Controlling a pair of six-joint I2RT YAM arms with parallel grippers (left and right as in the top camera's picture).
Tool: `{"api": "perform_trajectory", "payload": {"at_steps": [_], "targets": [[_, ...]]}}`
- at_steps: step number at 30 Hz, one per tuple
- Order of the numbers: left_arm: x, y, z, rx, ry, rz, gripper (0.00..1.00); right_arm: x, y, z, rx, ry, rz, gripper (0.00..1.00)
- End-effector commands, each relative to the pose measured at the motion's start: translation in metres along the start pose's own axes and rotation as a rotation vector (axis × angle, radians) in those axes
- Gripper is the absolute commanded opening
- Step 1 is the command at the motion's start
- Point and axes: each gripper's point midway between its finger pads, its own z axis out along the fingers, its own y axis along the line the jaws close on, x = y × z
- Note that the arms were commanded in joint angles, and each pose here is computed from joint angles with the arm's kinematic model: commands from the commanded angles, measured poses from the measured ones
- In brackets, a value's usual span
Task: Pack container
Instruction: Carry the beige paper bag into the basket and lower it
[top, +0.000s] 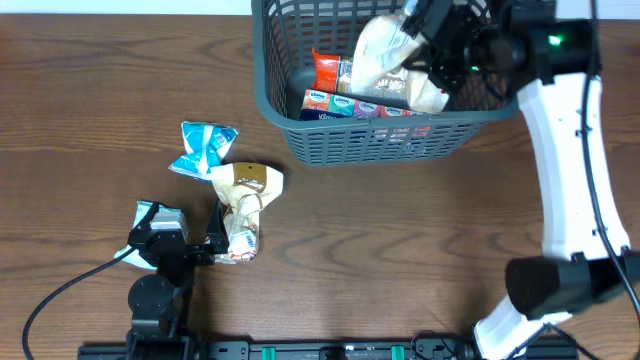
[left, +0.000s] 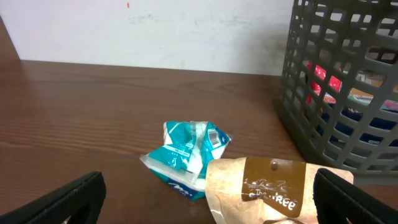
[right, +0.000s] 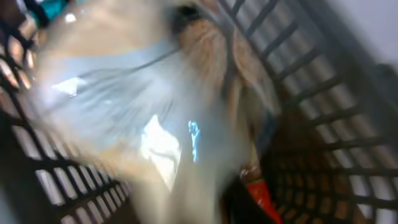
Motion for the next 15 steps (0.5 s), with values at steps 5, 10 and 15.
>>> {"api": "perform_trajectory", "payload": {"at_steps": [5, 10, 15], "targets": [[0.017, 0.002, 0.001, -0.009, 0.052, 0.008, 0.99, 0.038, -0.001, 0.041, -0.058, 0.145, 0.013, 0.21], [0.017, 0.002, 0.001, -0.009, 0.052, 0.008, 0.99, 0.053, 0.0, 0.061, -0.095, 0.192, 0.036, 0.21], [0.017, 0.002, 0.001, -0.009, 0.052, 0.008, 0.99, 0.055, -0.003, 0.066, -0.09, 0.195, 0.035, 0.2]]}}
